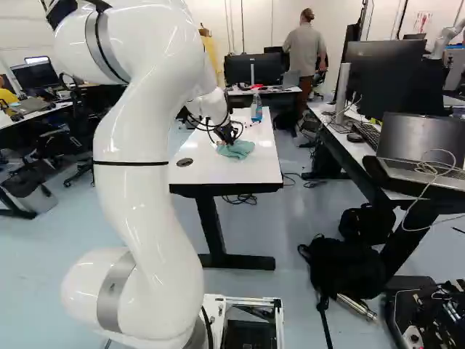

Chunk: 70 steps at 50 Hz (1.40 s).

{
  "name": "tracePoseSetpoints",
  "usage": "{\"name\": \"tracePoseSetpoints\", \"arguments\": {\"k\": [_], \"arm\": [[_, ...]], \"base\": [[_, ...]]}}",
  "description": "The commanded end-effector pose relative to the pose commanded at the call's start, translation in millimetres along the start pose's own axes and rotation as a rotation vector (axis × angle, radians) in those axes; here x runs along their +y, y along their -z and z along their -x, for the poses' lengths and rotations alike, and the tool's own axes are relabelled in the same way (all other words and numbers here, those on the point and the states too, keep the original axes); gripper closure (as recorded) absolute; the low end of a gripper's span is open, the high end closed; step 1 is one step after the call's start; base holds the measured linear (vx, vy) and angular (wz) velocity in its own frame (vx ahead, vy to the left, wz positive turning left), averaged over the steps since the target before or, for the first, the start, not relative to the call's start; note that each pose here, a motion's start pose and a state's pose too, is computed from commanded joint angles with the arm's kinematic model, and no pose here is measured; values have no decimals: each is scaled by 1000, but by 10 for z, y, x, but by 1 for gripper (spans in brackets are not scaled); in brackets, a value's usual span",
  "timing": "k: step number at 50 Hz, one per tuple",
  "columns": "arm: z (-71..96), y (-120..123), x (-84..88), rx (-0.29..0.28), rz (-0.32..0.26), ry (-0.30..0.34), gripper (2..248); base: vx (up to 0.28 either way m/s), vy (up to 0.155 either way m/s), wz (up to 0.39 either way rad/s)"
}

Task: Clean the table with the green towel

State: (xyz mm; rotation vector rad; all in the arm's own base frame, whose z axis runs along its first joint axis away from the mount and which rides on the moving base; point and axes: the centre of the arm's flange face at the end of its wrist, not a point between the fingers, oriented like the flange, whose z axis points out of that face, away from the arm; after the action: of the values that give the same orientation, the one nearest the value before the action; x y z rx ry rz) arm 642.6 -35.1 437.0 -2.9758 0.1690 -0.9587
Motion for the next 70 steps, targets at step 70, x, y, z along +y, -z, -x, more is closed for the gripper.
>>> {"name": "tracePoseSetpoints", "arguments": {"k": [70], "arm": [[584,923,587,7,60,-84,229]], "base": [[0,0,0]]}}
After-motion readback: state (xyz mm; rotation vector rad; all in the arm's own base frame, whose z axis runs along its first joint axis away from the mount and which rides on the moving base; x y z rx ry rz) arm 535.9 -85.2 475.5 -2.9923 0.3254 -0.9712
